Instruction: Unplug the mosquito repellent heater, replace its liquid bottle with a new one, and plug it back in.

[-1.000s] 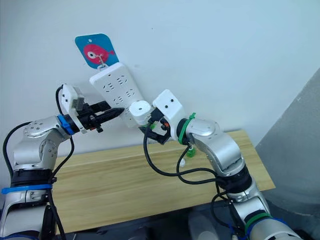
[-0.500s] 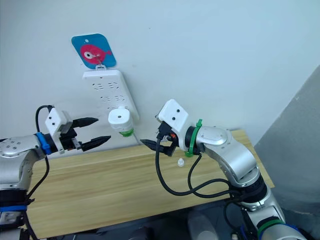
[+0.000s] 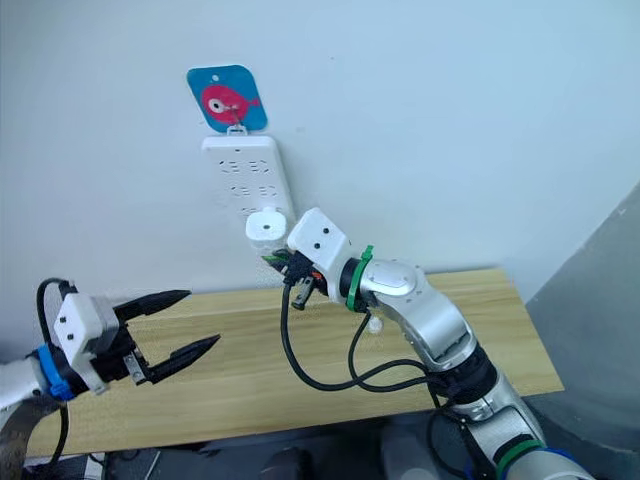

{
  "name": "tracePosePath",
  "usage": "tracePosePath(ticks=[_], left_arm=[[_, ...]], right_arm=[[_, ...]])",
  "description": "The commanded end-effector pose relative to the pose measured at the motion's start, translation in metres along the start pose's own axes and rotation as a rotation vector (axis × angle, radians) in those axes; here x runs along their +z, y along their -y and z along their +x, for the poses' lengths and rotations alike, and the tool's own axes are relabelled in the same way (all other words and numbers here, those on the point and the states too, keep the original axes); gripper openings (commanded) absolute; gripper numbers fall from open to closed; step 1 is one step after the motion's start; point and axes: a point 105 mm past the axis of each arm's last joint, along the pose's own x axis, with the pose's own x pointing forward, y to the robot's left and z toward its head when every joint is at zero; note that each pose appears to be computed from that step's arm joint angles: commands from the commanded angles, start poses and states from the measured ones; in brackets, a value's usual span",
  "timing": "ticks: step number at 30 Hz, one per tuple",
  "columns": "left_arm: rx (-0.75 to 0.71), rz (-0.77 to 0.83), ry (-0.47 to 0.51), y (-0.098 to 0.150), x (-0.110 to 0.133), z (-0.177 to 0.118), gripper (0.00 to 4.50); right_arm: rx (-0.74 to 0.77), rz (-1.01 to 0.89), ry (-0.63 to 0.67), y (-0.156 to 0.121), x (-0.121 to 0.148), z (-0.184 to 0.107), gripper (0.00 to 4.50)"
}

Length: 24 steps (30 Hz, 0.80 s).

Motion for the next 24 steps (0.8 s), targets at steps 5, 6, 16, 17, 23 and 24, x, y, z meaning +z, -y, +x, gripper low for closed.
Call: tracePosePath(ticks=[5,6,16,17,23,24], left_arm=[[0.026,-0.021,0.087,0.013,0.022,0.014,4.5],[0.023,-0.016,0.093,0.015,0.023,0.016,4.5],[0.019,-0.019,0.094,0.012,0.02,0.017,4.5],[0.018,-0.019,0.094,0.012,0.019,0.017,4.5],[-0.01,-0.01,0.1,0.014,0.017,0.02,4.5],[-0.01,-0.007,0.102,0.013,0.018,0.021,4.5]], right_arm=[[-0.065,-0.014,0.053,0.002,0.004,0.017,0.02],[-0.076,-0.025,0.046,0.004,0.002,0.019,0.02],[-0.122,-0.018,0.022,0.014,-0.006,0.018,0.02],[-0.122,-0.012,0.026,0.014,-0.005,0.018,0.02],[-0.131,0.022,0.027,0.012,-0.004,0.021,0.02],[-0.14,0.025,0.018,0.014,-0.005,0.021,0.02]])
